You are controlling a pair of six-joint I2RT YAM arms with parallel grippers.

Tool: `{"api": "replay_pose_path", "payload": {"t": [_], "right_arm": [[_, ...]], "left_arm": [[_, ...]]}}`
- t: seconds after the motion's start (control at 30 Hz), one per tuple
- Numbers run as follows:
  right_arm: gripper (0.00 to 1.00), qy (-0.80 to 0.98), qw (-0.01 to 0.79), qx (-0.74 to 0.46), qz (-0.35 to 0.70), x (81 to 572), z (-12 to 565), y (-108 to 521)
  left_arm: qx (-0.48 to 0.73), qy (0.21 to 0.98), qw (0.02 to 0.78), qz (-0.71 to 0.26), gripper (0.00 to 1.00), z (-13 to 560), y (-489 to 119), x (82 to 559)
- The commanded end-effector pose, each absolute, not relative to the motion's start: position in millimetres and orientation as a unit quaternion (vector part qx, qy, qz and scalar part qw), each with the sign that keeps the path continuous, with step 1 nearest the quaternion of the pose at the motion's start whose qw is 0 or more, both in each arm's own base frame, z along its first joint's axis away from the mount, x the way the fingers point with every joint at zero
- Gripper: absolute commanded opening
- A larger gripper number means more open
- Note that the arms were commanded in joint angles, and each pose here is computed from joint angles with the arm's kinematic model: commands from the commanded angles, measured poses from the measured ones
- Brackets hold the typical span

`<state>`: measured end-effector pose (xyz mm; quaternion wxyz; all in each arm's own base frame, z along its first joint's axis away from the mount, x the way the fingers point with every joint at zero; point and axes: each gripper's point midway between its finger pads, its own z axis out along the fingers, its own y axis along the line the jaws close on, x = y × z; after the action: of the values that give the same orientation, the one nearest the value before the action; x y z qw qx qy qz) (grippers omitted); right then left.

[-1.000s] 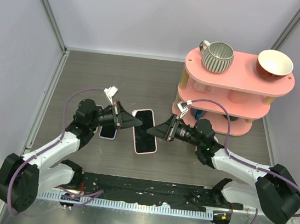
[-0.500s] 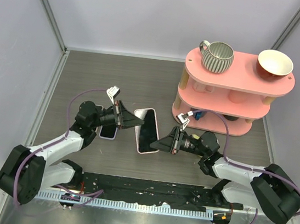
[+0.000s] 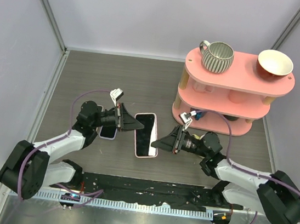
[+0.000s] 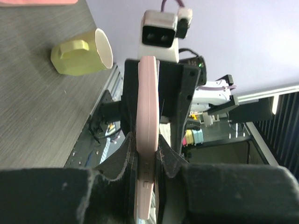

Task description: Put the phone into the phone case

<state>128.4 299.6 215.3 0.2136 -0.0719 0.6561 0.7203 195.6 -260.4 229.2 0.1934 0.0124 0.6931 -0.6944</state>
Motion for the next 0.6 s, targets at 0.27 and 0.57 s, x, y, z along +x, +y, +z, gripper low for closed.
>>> {"api": "replay_pose_path", "payload": {"t": [0.27,0.57], "right_arm": [[0.61,0.711,0.327,-0.075,0.618,180.9,239.0,306.6],[0.46,0.689,0.325,-0.086,0.642,176.9,257.7,310.8]], "left_arm": [[0.116,0.661,0.178,-0.72,0.0,250.1,-272.5,155.3],[0.124,0.666,0.165,-0.717,0.0,248.5,-272.5,151.1]]}}
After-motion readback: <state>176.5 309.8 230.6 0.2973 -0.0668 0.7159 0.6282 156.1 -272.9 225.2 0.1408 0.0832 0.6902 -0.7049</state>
